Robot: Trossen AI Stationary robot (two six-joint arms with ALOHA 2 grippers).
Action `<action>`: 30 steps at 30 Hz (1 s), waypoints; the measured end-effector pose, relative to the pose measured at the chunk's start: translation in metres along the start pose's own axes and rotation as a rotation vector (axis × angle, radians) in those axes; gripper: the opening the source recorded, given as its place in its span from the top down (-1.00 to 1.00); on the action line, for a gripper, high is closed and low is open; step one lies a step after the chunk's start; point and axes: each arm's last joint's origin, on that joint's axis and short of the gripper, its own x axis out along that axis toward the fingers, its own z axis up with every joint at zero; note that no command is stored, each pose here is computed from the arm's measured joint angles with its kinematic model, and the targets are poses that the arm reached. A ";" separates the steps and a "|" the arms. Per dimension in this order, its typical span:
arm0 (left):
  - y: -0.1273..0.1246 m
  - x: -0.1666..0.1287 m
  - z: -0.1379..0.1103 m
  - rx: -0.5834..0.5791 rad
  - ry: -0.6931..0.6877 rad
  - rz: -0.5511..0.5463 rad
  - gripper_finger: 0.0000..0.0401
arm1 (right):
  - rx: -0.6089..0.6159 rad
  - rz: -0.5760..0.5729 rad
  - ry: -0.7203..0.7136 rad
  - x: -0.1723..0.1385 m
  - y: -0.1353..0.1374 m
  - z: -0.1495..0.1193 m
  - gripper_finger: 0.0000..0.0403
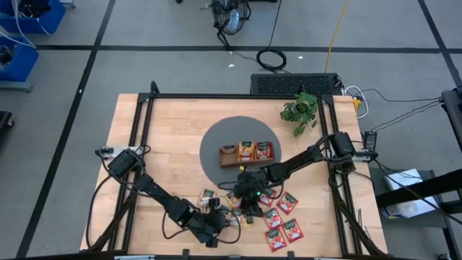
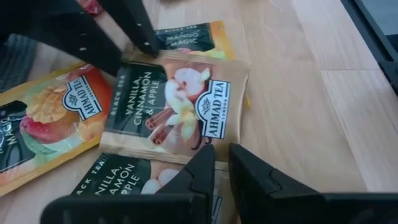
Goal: Pick & Place Tea
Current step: Put the gold tea bag into the left compartment of the wooden organizer
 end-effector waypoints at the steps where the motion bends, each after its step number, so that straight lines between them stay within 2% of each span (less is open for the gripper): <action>1: 0.000 0.000 0.000 0.000 0.000 0.001 0.72 | -0.006 0.004 0.000 0.001 0.001 0.000 0.63; 9: 0.003 0.001 0.001 0.010 -0.001 0.005 0.72 | -0.062 0.014 0.004 0.004 0.006 -0.002 0.97; 17: 0.002 0.001 0.001 0.044 -0.002 0.003 0.72 | -0.120 0.013 -0.013 0.002 0.004 0.000 0.99; 21: -0.001 -0.010 0.007 0.074 -0.021 -0.009 0.72 | -0.171 0.015 -0.047 -0.004 0.008 0.006 1.00; 26: -0.017 -0.030 0.016 0.134 -0.109 -0.011 0.72 | -0.227 0.012 -0.085 -0.016 0.019 0.014 1.00; 30: -0.025 -0.036 0.010 0.176 -0.124 0.032 0.72 | -0.269 -0.041 -0.103 -0.029 0.027 0.019 1.00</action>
